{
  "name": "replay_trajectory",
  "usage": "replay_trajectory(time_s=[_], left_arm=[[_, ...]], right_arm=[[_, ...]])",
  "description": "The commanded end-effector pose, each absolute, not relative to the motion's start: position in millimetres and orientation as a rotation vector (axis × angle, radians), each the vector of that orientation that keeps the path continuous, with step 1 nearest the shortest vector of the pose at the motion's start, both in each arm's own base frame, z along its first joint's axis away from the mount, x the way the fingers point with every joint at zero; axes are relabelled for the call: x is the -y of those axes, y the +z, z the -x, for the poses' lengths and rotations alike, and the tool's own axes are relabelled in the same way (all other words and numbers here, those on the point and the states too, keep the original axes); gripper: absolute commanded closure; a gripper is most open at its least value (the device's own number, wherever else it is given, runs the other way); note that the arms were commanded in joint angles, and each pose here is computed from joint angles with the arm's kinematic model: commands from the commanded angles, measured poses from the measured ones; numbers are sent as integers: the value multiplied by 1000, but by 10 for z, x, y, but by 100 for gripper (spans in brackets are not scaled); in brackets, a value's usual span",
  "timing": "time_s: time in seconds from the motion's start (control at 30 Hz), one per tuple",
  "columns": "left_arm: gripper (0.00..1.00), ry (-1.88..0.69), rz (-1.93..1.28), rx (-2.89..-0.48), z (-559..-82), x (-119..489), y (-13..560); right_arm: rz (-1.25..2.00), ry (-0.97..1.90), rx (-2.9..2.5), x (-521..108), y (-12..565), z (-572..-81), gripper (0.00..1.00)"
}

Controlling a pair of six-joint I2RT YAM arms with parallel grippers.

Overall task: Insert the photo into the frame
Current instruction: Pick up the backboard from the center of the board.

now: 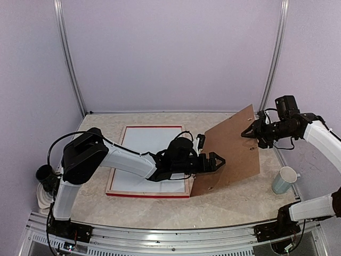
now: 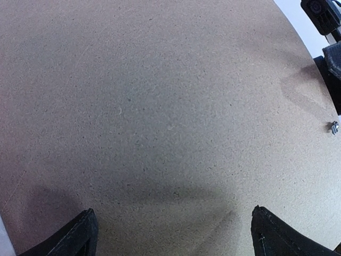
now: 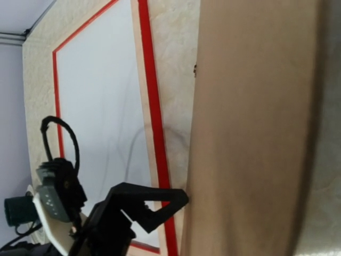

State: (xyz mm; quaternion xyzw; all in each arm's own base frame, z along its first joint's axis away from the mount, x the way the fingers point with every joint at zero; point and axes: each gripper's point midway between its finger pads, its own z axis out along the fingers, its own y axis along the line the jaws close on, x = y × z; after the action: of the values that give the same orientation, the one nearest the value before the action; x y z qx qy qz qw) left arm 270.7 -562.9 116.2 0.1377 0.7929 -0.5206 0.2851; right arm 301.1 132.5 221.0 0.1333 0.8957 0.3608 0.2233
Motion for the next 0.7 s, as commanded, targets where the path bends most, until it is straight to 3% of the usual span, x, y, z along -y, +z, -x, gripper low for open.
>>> replay_trajectory(time_s=[0.0, 0.37, 0.5, 0.67], left_arm=[[1, -1424, -394, -2127, -2601, 5666, 1065], [1, -1431, -397, -2129, -2569, 5660, 1052], [1, -1434, -397, -2128, -2566, 5661, 1054], [1, -1436, -397, -2127, -2565, 5658, 1064]], right_arm=[[-373, 1003, -2478, -1323, 2164, -3040, 59], [-355, 971, -2531, -1310, 1982, -3016, 62], [-345, 989, -2535, -1332, 1953, -3015, 71], [-326, 1024, -2548, -1377, 1926, -3001, 71]])
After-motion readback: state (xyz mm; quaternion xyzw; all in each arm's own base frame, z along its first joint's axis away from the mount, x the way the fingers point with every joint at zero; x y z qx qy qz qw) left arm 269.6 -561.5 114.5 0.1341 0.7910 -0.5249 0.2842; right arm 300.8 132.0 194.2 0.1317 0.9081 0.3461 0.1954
